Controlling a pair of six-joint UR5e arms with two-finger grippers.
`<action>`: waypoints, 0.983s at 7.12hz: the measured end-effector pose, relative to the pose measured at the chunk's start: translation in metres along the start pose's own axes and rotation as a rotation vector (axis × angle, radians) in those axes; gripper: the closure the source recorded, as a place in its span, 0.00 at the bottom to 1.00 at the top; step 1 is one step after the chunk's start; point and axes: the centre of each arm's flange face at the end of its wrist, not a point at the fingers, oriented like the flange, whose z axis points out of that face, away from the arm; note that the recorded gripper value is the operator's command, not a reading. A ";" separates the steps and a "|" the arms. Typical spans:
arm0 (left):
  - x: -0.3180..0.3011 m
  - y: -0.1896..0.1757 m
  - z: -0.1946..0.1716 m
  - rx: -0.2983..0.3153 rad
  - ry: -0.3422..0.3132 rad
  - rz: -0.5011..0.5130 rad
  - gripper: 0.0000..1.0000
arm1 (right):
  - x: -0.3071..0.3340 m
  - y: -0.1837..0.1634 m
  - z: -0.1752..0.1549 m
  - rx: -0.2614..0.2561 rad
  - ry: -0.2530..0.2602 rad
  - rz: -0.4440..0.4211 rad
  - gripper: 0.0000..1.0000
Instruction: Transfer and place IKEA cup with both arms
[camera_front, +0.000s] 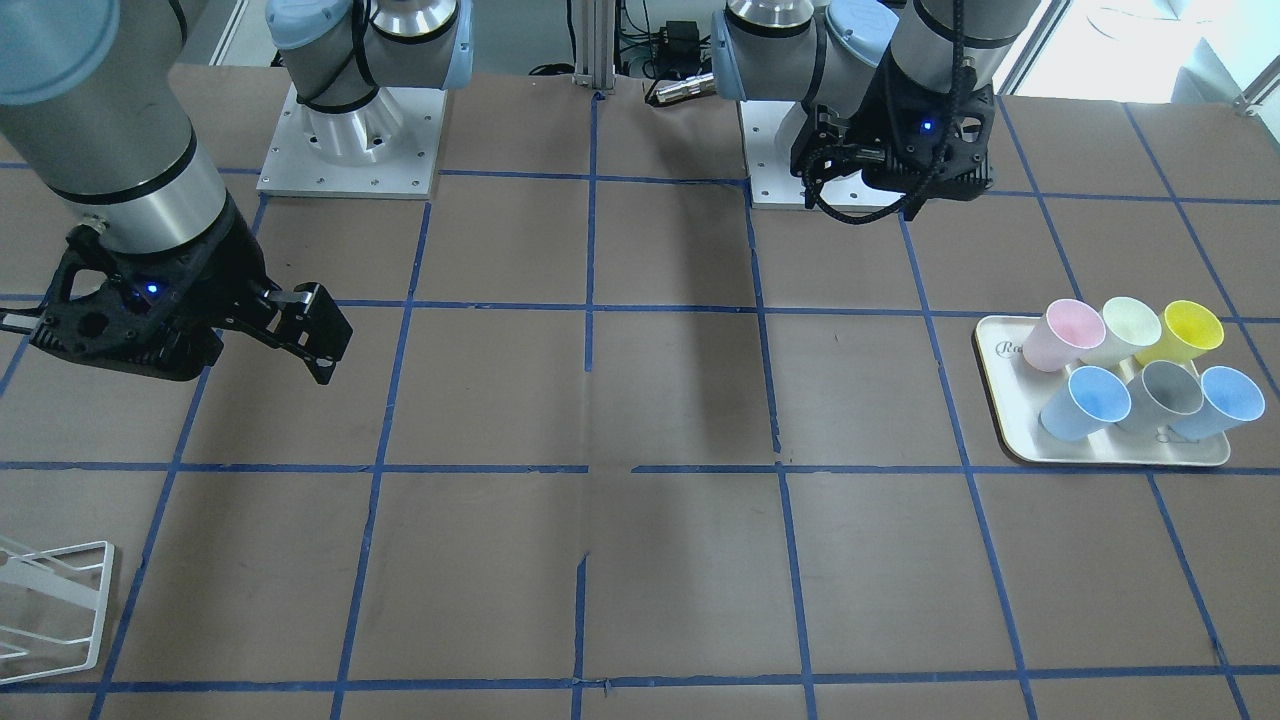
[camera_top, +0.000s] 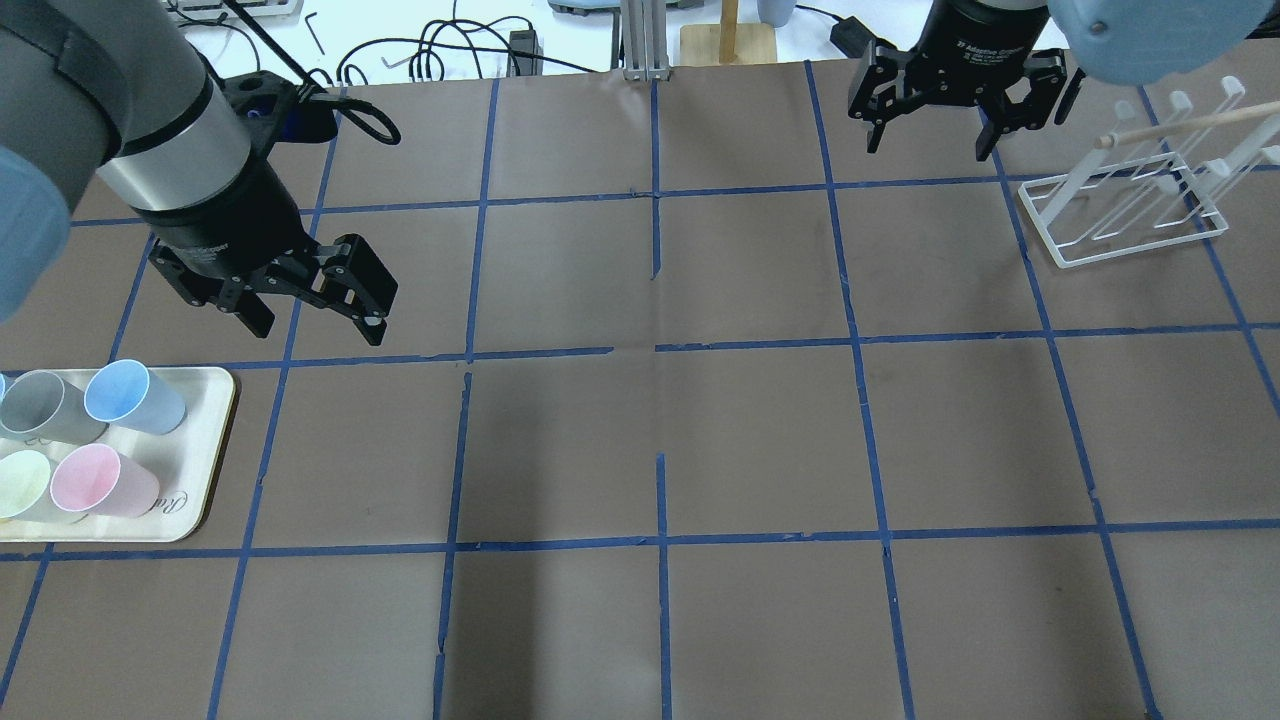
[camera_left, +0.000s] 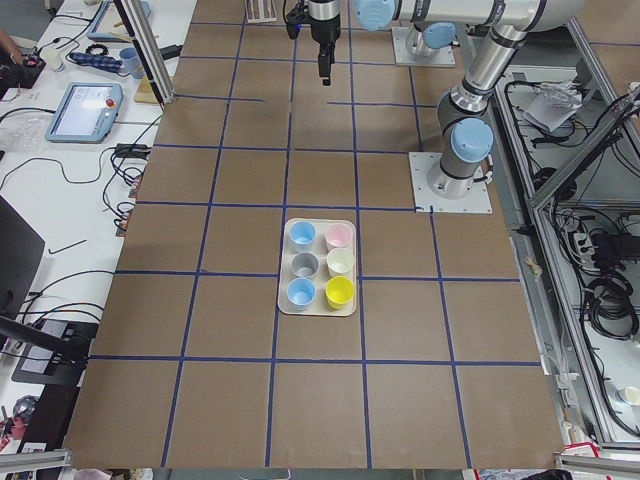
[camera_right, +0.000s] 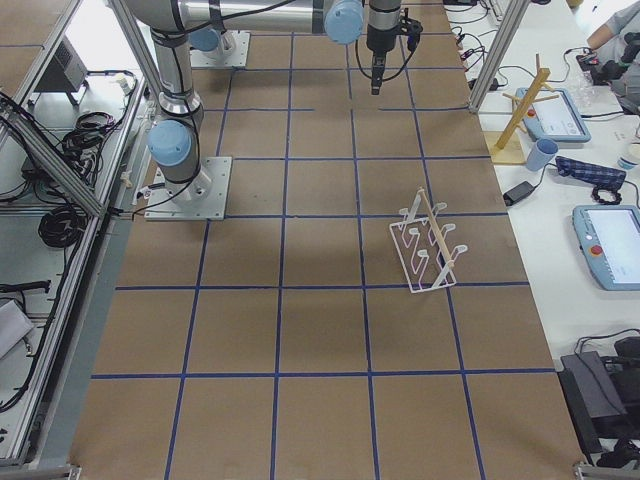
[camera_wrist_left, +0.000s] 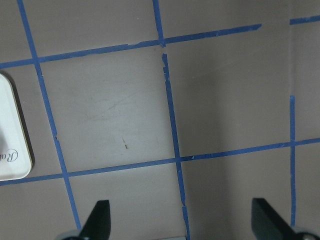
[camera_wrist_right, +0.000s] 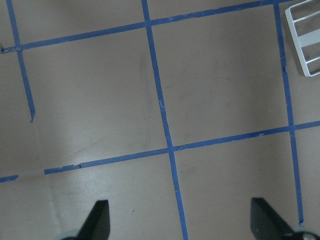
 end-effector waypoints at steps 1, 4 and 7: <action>0.000 0.000 0.000 0.000 0.000 -0.002 0.00 | 0.000 0.000 0.000 -0.001 0.000 0.000 0.00; 0.000 0.000 -0.002 0.003 -0.001 -0.006 0.00 | -0.001 0.001 0.000 -0.001 -0.002 -0.001 0.00; 0.001 0.000 -0.010 0.020 0.007 -0.007 0.00 | -0.001 0.002 0.000 -0.002 -0.004 -0.013 0.00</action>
